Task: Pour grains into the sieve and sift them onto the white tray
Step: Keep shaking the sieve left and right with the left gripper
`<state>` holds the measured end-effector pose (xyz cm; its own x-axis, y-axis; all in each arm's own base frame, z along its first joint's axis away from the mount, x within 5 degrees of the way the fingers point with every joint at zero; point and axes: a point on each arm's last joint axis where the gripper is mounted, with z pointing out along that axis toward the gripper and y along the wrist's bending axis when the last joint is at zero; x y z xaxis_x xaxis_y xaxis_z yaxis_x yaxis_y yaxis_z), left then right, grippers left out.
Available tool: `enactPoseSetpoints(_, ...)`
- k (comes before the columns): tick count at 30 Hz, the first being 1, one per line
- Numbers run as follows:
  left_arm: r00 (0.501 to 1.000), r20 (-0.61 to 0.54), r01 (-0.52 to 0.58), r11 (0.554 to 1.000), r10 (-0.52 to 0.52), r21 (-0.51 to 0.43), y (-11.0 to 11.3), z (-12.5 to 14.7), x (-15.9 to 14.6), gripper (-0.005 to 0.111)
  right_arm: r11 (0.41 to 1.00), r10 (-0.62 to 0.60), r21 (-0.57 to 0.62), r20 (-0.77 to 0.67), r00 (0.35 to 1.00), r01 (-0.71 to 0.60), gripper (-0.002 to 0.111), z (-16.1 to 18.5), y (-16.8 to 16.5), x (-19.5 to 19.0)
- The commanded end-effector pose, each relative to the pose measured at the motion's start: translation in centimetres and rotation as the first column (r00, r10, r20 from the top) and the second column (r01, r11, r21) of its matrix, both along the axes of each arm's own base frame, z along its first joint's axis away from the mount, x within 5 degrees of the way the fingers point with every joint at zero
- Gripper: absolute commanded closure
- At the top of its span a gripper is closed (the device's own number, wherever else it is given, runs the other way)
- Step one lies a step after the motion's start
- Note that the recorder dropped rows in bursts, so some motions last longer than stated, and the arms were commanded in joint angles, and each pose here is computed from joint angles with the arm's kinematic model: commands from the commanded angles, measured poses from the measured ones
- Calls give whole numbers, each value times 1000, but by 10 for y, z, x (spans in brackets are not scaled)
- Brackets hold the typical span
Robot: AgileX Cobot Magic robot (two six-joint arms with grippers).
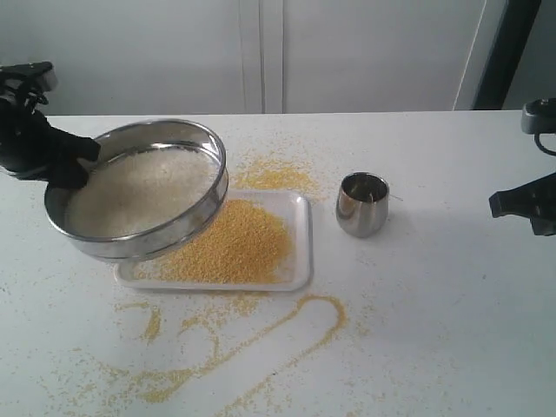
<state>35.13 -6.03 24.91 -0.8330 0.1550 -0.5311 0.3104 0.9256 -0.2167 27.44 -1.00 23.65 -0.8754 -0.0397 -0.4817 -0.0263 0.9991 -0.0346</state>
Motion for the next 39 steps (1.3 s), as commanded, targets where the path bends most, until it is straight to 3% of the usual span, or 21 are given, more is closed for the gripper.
enactPoseSetpoints(1, 980, -21, 195, 978, -197, -74, -58, -9, -13, 107, 1000, -5, 0, 10, 1000, 5, 108, 1, -1, -1)
enactPoseSetpoints(3, 969, -39, 244, 970, -244, -2, -58, -11, -15, 107, 1000, -5, 0, 10, 1000, 5, 108, 1, -1, -1)
enactPoseSetpoints(5, 990, -59, 126, 992, -125, 24, -30, -1, -8, 107, 1000, -5, 0, 10, 1000, 5, 108, 1, -1, -1)
enactPoseSetpoints(7, 999, -50, -5, 1000, 4, -12, 2, 13, -3, 107, 1000, -5, 0, 10, 1000, 5, 108, 1, -1, -1)
enactPoseSetpoints(9, 993, -53, -108, 986, 101, -128, 15, 20, -3, 107, 1000, -5, 0, 10, 1000, 5, 108, 1, -1, -1)
enactPoseSetpoints(10, 997, -39, -71, 986, 66, -153, 11, 17, -4, 107, 1000, -5, 0, 10, 1000, 5, 108, 1, -1, -1)
enactPoseSetpoints(13, 989, -28, 140, 971, -148, -195, -37, -1, -14, 107, 1000, -5, 0, 10, 1000, 5, 108, 1, -1, -1)
enactPoseSetpoints(15, 968, -38, 243, 963, -249, -116, -52, -8, -20, 107, 1000, -5, 0, 10, 1000, 5, 108, 1, -1, -1)
enactPoseSetpoints(16, 970, -46, 235, 969, -238, -72, -47, -7, -20, 107, 1000, -5, 0, 10, 1000, 5, 108, 1, -1, -1)
enactPoseSetpoints(19, 996, -41, 75, 997, -74, 13, -9, 8, -11, 107, 1000, -5, 0, 10, 1000, 5, 108, 1, -1, -1)
enactPoseSetpoints(21, 996, -24, -83, 996, 82, -41, 16, 18, -6, 107, 1000, -5, 0, 10, 1000, 5, 108, 1, -1, -1)
enactPoseSetpoints(22, 996, -21, -93, 993, 92, -72, 16, 19, -5, 107, 1000, -5, 0, 10, 1000, 5, 108, 1, -1, -1)
enactPoseSetpoints(24, 998, -2, 57, 995, -57, -82, -11, 13, -9, 107, 1000, -5, 0, 12, 1000, 5, 108, 1, -1, -1)
enactPoseSetpoints(27, 969, -28, 247, 969, -247, -7, -49, -1, -18, 107, 1000, -5, 0, 12, 1000, 5, 108, 1, -1, -1)
enactPoseSetpoints(29, 985, -24, 172, 985, -172, -11, -46, 2, -12, 107, 1000, -5, 0, 12, 1000, 5, 108, 1, -1, -1)
enactPoseSetpoints(33, 1000, 17, 19, 999, -18, -44, -7, 20, 2, 107, 1000, -5, 0, 12, 1000, 5, 108, 1, -1, -1)
enactPoseSetpoints(35, 1000, -2, 15, 996, -15, -92, -11, 21, 1, 107, 1000, -5, 0, 15, 1000, 5, 108, 1, -1, -1)
enactPoseSetpoints(37, 980, -22, 198, 979, -199, -49, -37, 10, -8, 107, 1000, -5, 0, 20, 1000, 5, 108, 1, -1, 0)
enactPoseSetpoints(39, 938, -60, 346, 936, -342, 67, -52, -1, -16, 107, 1000, -5, 0, 22, 1000, 5, 108, 1, -1, 0)
